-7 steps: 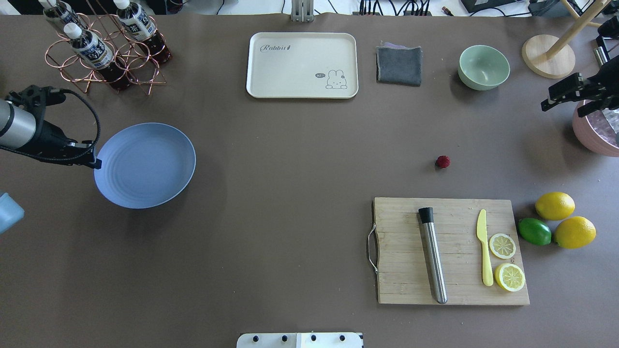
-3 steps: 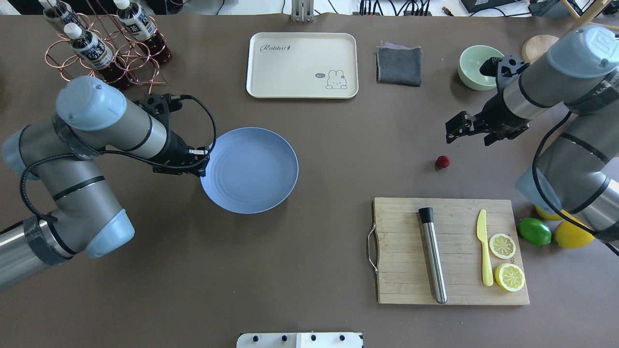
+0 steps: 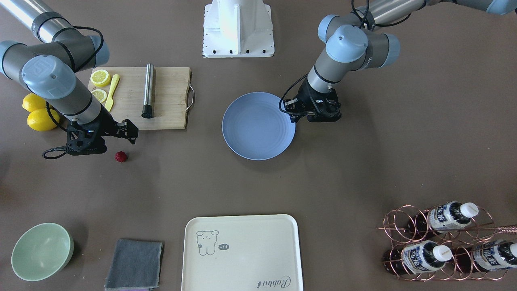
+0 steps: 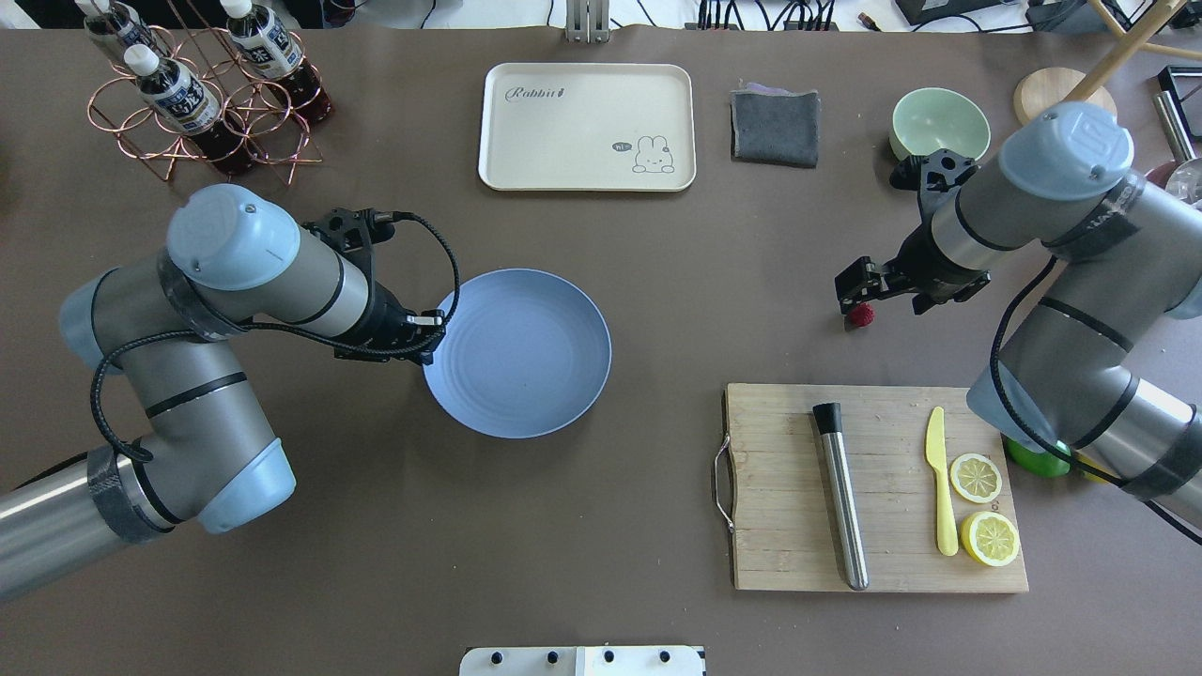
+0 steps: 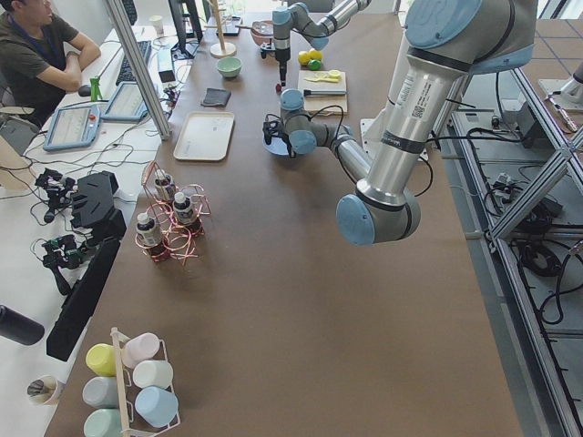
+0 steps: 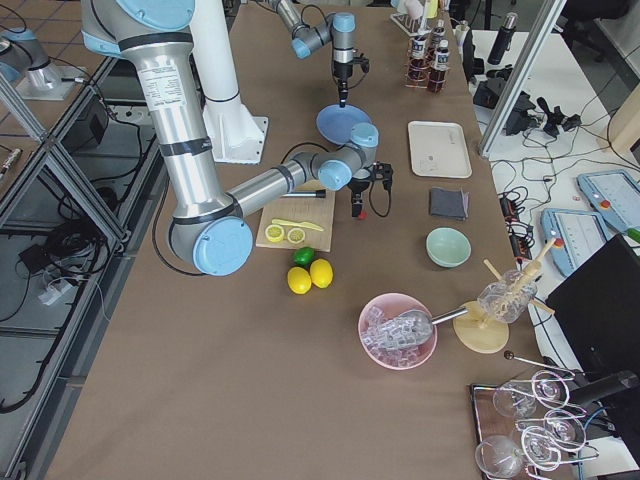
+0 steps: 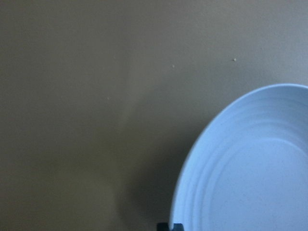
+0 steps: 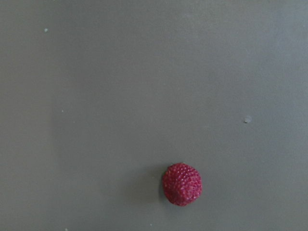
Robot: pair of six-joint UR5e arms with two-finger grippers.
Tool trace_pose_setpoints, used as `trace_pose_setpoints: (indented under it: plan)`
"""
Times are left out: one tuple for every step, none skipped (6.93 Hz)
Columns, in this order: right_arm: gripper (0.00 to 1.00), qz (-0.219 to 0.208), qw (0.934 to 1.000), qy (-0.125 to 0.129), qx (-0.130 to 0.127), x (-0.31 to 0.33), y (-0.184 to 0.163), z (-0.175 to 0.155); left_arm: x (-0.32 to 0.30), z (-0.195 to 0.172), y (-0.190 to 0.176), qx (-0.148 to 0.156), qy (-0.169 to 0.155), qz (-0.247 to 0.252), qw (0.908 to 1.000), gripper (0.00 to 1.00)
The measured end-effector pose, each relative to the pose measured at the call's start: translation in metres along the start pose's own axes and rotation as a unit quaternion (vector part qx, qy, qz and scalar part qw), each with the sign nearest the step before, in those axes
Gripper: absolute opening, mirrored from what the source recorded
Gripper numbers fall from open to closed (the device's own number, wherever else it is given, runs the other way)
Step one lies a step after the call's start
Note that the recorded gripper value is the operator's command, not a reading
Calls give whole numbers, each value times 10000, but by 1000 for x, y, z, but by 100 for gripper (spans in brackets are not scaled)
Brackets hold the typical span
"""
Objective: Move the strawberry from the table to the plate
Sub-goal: 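Push the blue plate inward with the left gripper while the right gripper descends, then grasp and lift the red strawberry with the right gripper while the left withdraws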
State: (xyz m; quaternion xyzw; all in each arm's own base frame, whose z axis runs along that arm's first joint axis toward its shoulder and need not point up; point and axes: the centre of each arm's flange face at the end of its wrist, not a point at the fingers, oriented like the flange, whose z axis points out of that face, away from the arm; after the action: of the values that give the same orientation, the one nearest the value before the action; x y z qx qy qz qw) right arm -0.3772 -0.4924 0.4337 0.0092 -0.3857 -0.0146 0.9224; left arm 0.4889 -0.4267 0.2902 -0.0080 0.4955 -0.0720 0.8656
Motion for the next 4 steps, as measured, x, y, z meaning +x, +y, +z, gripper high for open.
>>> trace_pose_setpoints:
  plan:
    - [86, -22, 9999, 119, 23, -3, -9, 12, 5, 5, 7, 10, -6, 8, 10000, 0]
    - [78, -42, 9998, 205, 59, -6, -18, 18, 10, 9, 15, 19, -1, -6, 10000, 0]
    - [46, -56, 9997, 241, 83, -7, -23, 20, 16, 13, 22, 35, 9, -26, 10000, 55]
    - [16, -71, 9996, 237, 107, -7, -26, 18, 18, 15, 26, 53, 15, -34, 10000, 85]
